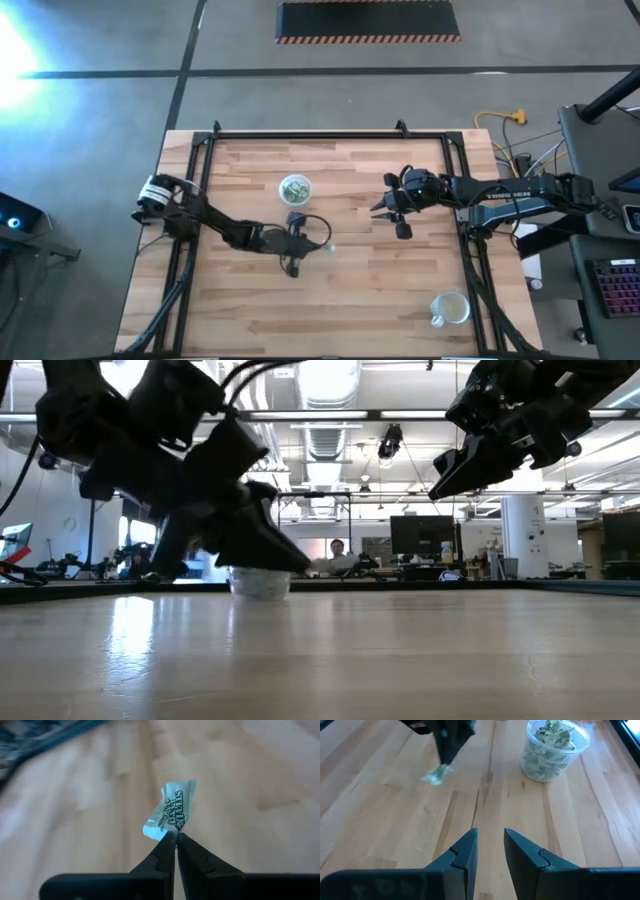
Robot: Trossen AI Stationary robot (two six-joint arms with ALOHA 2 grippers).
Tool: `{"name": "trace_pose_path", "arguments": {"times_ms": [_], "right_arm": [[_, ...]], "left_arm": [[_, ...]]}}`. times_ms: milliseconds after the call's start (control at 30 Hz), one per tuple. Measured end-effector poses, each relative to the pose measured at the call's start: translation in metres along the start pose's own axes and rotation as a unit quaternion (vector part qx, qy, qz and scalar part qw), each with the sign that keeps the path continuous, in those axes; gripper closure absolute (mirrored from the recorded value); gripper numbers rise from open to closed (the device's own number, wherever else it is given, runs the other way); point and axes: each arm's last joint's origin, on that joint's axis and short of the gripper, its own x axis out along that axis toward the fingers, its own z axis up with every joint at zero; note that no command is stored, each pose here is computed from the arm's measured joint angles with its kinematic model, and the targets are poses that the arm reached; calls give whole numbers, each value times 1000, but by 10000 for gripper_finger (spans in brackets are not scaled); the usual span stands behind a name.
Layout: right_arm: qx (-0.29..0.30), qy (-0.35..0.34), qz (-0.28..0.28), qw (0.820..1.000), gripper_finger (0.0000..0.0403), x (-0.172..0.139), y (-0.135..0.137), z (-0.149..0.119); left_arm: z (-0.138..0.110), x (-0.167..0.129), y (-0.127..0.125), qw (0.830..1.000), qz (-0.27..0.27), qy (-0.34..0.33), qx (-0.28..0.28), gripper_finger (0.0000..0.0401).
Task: Pick and place Stevia / Truvia into bins
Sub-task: Put the stevia packet into the transparent container
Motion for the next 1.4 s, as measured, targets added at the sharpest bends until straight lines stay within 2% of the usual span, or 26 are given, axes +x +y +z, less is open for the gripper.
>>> {"name": "trace_pose_path", "arguments": {"times_ms": [133,333,633,933,1100,1267,1400], "right_arm": [[0,0,0,1000,322,0,0,0],[0,0,1,1000,326,0,0,0],[0,-2,0,1000,327,0,0,0],[-1,-3,0,1000,326,0,0,1],[-1,-4,0,1000,328,0,0,1],[-1,-4,0,1000,334,0,0,1],[-1,-4,0,1000,335,0,0,1]], "left_arm": [[6,-13,10,996,84,2,-6,401],[13,-43,27,976,217,33,-14,401],[22,-79,46,936,342,85,-13,401],[13,-94,66,921,363,128,-53,401],[7,-88,74,937,315,130,-81,401],[-3,-82,83,936,303,148,-100,401],[-7,-79,90,944,270,151,-118,401]]}}
